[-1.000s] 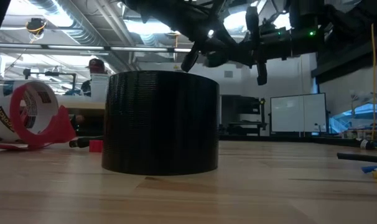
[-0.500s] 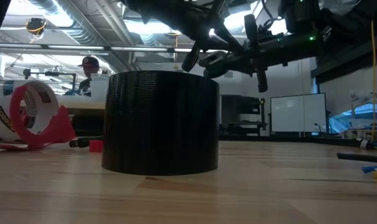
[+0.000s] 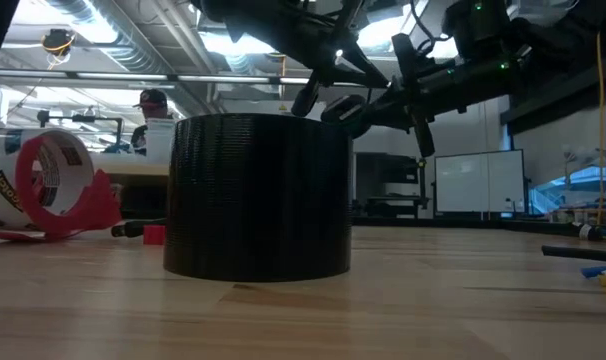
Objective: Coil cords
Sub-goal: Coil the green wire onto the spool
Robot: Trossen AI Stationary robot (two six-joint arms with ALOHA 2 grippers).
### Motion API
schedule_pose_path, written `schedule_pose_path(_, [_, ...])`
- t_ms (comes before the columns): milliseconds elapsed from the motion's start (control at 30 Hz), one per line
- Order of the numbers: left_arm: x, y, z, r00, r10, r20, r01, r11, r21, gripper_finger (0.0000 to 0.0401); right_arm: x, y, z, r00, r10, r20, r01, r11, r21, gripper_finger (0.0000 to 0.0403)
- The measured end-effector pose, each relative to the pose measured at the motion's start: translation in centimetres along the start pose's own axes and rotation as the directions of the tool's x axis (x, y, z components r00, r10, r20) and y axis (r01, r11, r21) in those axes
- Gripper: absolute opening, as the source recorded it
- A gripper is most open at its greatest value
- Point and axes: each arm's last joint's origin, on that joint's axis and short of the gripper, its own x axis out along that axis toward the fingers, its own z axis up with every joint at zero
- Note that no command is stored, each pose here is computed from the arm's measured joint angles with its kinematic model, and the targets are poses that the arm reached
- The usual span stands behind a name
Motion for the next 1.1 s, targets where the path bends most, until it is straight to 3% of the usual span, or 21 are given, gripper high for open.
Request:
schedule_pose_path(600, [-0.5, 1.7, 2.5, 0.999, -0.026, -0.021, 0.026, 0.999, 0.022, 0.0000, 0.0, 0.1, -0.2, 0.997, 0.050, -0.059, -0.051, 0.999, -0.001, 0.0005])
schedule_pose_path(1100, [-4.9, 1.7, 4.9, 0.999, 0.031, -0.025, -0.027, 0.989, 0.145, 0.0000, 0.0, 0.6, 0.4, 0.994, 0.105, 0.007, -0.105, 0.994, 0.005, 0.0005])
